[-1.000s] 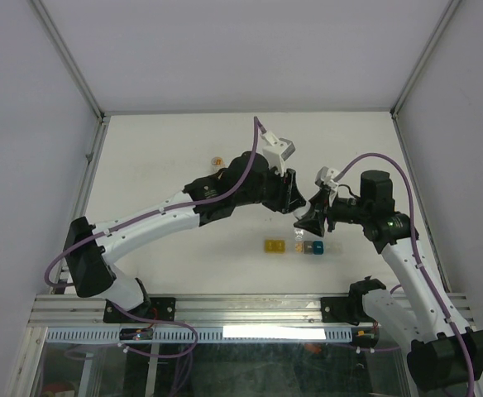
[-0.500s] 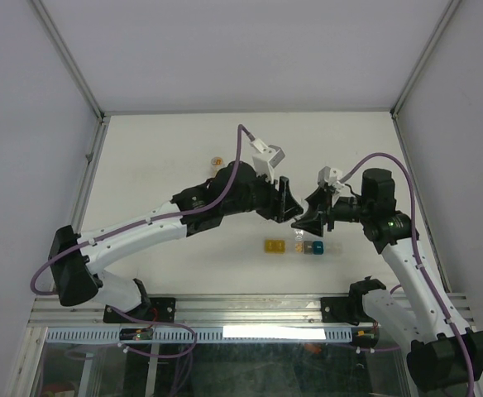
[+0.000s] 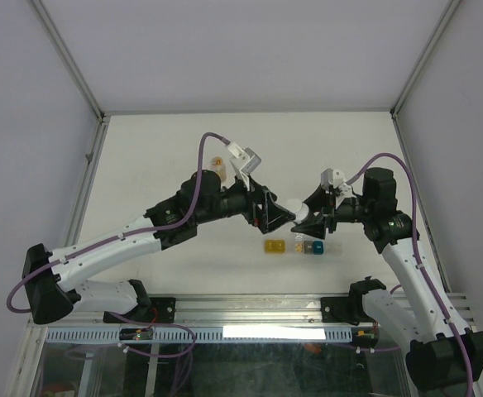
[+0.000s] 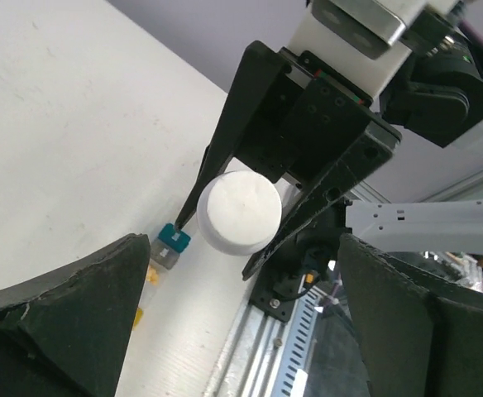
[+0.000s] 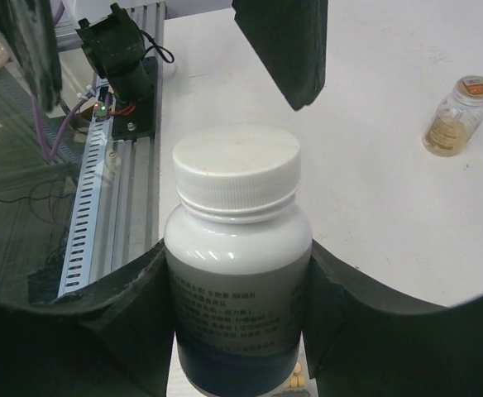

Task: Sort the pills into containers

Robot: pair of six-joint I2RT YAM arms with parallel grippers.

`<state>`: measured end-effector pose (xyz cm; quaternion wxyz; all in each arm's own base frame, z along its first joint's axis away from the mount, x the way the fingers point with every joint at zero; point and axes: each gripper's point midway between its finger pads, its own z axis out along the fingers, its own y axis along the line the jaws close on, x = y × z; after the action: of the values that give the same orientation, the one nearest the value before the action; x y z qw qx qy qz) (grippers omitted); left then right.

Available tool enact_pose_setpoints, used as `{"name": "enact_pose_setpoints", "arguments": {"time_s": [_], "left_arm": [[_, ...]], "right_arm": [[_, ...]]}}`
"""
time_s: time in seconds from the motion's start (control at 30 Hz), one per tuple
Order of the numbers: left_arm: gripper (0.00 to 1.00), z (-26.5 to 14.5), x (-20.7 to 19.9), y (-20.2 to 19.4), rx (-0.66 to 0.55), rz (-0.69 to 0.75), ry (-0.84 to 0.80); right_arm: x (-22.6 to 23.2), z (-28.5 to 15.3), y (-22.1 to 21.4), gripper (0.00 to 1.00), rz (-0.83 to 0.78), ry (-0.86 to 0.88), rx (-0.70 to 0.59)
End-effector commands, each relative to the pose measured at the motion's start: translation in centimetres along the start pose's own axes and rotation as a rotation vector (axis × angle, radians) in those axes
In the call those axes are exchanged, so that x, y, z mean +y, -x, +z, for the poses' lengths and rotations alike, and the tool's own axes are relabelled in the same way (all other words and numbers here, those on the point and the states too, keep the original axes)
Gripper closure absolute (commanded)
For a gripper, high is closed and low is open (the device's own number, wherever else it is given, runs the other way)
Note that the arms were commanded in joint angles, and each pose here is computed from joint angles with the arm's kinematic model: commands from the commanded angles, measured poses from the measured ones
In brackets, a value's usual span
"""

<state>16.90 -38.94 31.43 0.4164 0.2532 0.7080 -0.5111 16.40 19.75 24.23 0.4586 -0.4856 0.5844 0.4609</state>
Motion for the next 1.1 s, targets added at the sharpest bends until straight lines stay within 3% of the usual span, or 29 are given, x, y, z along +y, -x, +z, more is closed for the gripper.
{"name": "enact_pose_setpoints", "arguments": {"time_s": [0.0, 0.43, 0.73, 1.07], "left_arm": [[0.01, -1.9, -2.2, 3.4, -0.192, 0.204, -0.127], [0.09, 1.3, -2.0, 3.3, -0.153, 0.257, -0.043], [0.33, 2.3, -1.7, 3.1, -0.121, 0.249, -0.011], [0.37, 2.5, -1.8, 2.4, -0.082, 0.242, -0.020]], "right_arm": [[0.8, -0.2, 2.3, 1.00, -0.073, 0.051, -0.051], [0.5, -0.1, 2.1, 1.00, -0.058, 0.049, -0.048], [0.4, -0.1, 2.0, 1.00, -0.054, 0.048, -0.047], [0.4, -0.1, 2.0, 1.00, -0.053, 0.046, -0.047]]}}
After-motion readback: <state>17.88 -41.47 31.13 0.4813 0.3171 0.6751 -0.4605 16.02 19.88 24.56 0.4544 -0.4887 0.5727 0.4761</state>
